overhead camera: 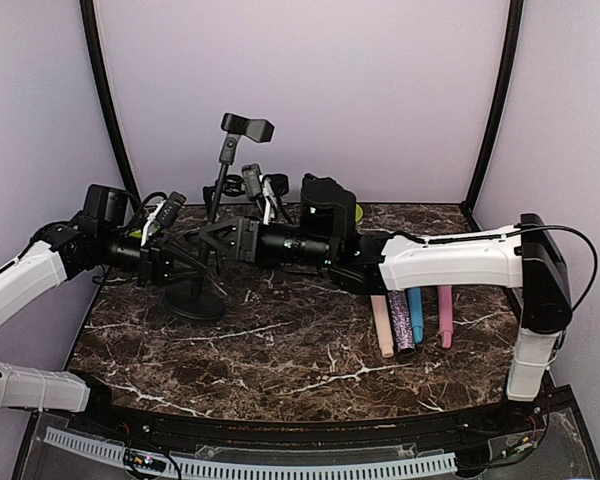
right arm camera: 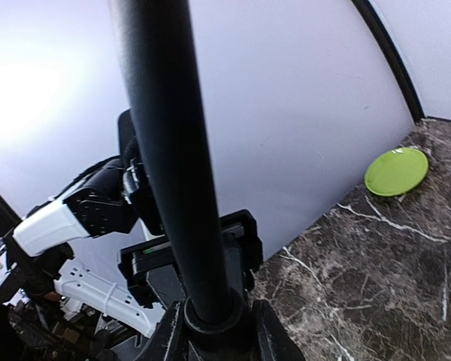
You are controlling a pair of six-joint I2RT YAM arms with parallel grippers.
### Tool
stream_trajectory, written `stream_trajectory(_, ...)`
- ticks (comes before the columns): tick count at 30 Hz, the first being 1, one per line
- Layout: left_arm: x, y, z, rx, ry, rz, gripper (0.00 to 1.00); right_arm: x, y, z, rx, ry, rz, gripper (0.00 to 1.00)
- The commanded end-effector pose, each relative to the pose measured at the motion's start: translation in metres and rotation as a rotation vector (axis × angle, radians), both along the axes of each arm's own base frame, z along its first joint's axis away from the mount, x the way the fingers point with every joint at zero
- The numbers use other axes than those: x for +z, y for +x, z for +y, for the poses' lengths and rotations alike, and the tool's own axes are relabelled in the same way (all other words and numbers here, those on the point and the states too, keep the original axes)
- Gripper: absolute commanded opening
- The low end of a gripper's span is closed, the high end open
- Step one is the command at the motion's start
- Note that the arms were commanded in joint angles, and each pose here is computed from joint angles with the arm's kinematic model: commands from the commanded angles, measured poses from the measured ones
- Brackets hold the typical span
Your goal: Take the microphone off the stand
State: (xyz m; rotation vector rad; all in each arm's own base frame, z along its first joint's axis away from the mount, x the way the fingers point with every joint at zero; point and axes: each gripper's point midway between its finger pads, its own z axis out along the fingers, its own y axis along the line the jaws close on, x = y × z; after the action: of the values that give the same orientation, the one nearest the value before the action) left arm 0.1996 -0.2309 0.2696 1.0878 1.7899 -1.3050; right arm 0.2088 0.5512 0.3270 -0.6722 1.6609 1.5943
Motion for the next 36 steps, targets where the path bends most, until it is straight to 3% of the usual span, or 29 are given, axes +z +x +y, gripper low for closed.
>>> stream_trajectory(1, 0.056, -0.021, -0.011, -0.179, -0.177, -0.074, 0.00, 0.068, -0.070, -0.009, 0.358, 0.280, -0.090, 0.04)
stream_trajectory(7, 0.070, -0.034, -0.010, -0.271, -0.248, 0.037, 0.00, 0.090, -0.090, -0.014, 0.516, 0.395, -0.151, 0.04)
stream_trajectory(13, 0.076, -0.041, -0.009, -0.317, -0.262, 0.062, 0.00, 0.105, -0.108, -0.026, 0.706, 0.484, -0.144, 0.06)
stream_trajectory(20, 0.080, -0.040, -0.009, -0.308, -0.263, 0.041, 0.00, 0.104, -0.111, -0.037, 0.791, 0.475, -0.114, 0.18)
stream_trajectory(21, 0.080, -0.039, -0.009, -0.301, -0.261, 0.032, 0.00, 0.099, -0.103, -0.031, 0.752, 0.439, -0.091, 0.20)
stream_trajectory(24, 0.081, -0.034, -0.009, -0.267, -0.252, -0.005, 0.00, 0.075, -0.068, -0.013, 0.526, 0.295, -0.072, 0.49)
stream_trajectory(28, 0.080, -0.024, -0.008, -0.205, -0.218, -0.053, 0.00, 0.046, -0.027, -0.009, 0.233, 0.110, -0.078, 0.70)
stream_trajectory(32, 0.072, -0.012, -0.007, -0.129, -0.168, -0.118, 0.00, 0.026, 0.013, -0.014, -0.114, -0.109, -0.065, 0.76)
stream_trajectory(36, 0.066, -0.002, -0.005, -0.070, -0.118, -0.192, 0.00, 0.021, 0.015, -0.014, -0.243, -0.222, -0.092, 0.75)
